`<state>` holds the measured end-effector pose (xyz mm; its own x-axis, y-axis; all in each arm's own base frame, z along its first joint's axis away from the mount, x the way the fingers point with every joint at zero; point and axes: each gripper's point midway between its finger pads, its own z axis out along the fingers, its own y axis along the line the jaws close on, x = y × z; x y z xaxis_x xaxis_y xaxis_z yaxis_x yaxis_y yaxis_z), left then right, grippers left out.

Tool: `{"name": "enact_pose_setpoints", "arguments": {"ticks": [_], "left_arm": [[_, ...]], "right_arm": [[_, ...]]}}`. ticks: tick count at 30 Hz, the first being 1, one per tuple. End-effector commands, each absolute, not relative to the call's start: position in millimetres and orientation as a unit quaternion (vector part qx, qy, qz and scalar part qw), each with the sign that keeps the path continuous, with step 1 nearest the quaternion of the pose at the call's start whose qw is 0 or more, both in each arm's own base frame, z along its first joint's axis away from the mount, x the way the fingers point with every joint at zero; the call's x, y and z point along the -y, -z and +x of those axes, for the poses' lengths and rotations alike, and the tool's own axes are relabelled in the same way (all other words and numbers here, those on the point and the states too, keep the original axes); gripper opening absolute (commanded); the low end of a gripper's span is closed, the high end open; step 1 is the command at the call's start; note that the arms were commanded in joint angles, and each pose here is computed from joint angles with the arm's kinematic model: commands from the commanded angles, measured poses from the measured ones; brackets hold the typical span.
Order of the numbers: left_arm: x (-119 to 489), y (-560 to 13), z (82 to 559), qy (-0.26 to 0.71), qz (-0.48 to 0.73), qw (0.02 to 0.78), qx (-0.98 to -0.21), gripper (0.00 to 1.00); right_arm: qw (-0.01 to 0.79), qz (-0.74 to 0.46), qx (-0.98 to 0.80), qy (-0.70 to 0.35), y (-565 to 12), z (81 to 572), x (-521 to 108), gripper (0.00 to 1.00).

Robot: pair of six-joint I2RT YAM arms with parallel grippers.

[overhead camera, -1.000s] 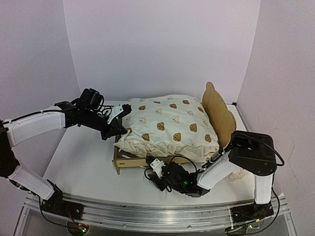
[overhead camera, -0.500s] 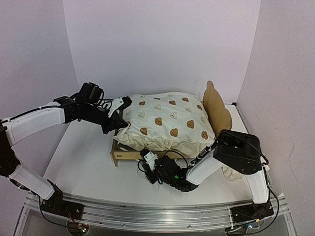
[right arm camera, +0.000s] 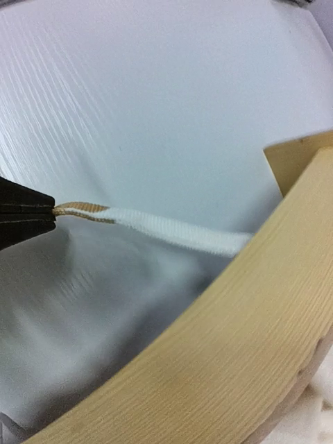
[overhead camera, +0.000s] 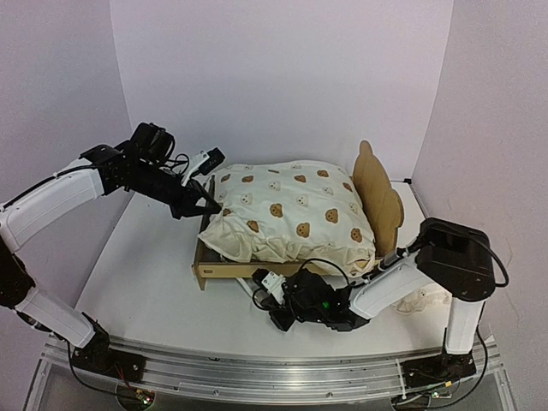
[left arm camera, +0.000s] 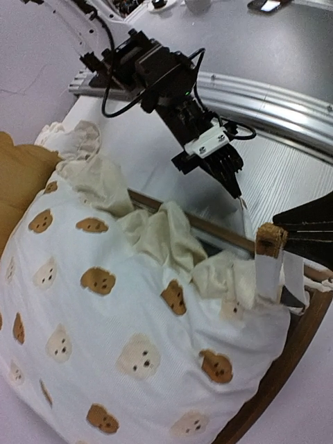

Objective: Set up the pet bed

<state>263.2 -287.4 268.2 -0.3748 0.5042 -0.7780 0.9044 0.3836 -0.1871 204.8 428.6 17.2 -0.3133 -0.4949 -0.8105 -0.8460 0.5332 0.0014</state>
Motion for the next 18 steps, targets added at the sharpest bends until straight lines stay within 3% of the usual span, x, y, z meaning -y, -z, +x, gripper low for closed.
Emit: {"name": "enact_pose_setpoints", "arguments": {"ticks": [1,9,18], "left_arm": [[284,-257,201,0.409,0.434,0.199,-0.777,0.00],[254,-178,170,0.350,0.495,0.141,-0.783,0.00],[275,-223,163,0.386,0.568,0.177,-0.705,0.00]], "right_arm": [[0.323,-0.485,-0.756,-0.298,-50,157,-440,0.00],[0.234,-0.558,-0.718,-0.344,-109,111,-439,0.00],[0.267,-0.573,-0.665,-0.397,-178,107,-465,0.00]]}}
